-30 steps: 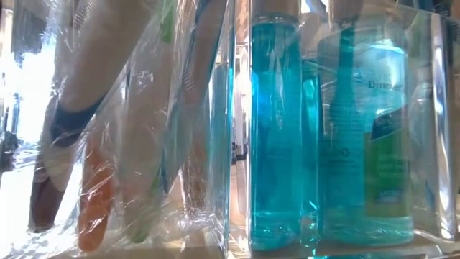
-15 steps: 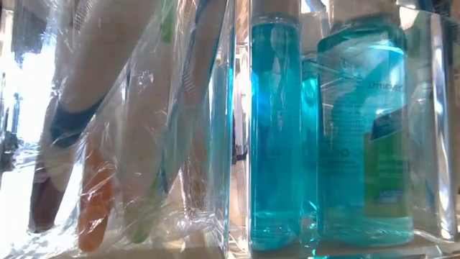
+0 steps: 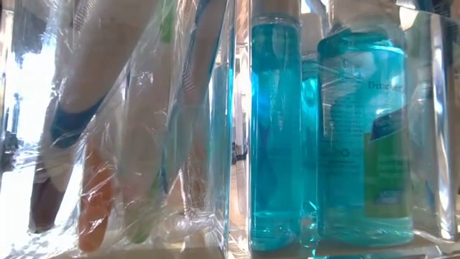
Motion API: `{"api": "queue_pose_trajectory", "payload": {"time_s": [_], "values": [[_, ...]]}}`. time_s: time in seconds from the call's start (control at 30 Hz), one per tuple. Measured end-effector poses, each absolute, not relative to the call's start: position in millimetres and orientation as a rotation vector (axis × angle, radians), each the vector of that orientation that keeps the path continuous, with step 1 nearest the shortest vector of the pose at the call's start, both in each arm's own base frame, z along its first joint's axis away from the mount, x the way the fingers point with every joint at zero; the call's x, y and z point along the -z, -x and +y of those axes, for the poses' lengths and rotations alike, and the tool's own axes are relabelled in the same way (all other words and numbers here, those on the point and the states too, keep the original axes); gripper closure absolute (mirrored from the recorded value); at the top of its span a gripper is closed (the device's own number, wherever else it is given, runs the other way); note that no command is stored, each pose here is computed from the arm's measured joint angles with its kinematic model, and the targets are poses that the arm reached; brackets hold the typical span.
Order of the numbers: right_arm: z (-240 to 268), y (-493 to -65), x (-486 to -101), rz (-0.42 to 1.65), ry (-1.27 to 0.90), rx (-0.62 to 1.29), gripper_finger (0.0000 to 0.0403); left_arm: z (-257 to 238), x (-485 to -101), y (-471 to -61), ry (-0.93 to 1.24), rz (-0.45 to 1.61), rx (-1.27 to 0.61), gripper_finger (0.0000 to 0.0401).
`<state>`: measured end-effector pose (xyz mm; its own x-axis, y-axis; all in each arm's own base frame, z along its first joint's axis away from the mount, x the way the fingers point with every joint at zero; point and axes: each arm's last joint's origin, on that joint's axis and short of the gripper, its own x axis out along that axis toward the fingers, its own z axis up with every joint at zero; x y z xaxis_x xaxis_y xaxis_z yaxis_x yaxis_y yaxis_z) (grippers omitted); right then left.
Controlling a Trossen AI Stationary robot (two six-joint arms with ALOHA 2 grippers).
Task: Pick & Place toothbrushing station
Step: Return to Home Position
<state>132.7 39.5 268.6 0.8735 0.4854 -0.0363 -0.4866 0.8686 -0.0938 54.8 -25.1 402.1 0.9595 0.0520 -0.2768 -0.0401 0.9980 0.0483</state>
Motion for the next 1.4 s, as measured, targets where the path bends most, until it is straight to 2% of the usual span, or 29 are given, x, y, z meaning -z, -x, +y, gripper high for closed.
{"api": "queue_pose_trajectory", "payload": {"time_s": [0.23, 0.4, 0.57, 0.77, 1.0, 1.23, 1.4], "values": [[17.1, -149.1, -234.3, -0.040, 0.008, -0.487, 0.0399, -9.8, -326.4, -36.4, 0.069, 0.128, 0.069, 0.0401], [12.1, -149.7, -216.6, -0.044, -0.021, -0.436, 0.0399, -7.3, -287.9, -32.2, 0.141, 0.065, 0.126, 0.0401], [15.3, -148.4, -205.8, -0.020, -0.029, -0.388, 0.0399, -20.6, -249.9, -44.7, 0.119, 0.100, 0.155, 0.0401], [21.7, -144.3, -186.7, 0.014, -0.044, -0.302, 0.0400, -37.4, -221.8, -60.1, 0.097, 0.082, 0.204, 0.0401], [30.7, -134.9, -166.4, -0.005, -0.060, -0.311, 0.0400, -49.6, -183.2, -71.4, 0.143, 0.092, 0.230, 0.0401], [37.3, -133.4, -165.0, 0.007, -0.060, -0.313, 0.0400, -55.2, -177.0, -74.6, 0.191, 0.091, 0.301, 0.0401], [40.7, -132.4, -164.5, 0.015, -0.078, -0.324, 0.0400, -60.6, -173.6, -74.5, 0.196, 0.085, 0.450, 0.0401]]}}
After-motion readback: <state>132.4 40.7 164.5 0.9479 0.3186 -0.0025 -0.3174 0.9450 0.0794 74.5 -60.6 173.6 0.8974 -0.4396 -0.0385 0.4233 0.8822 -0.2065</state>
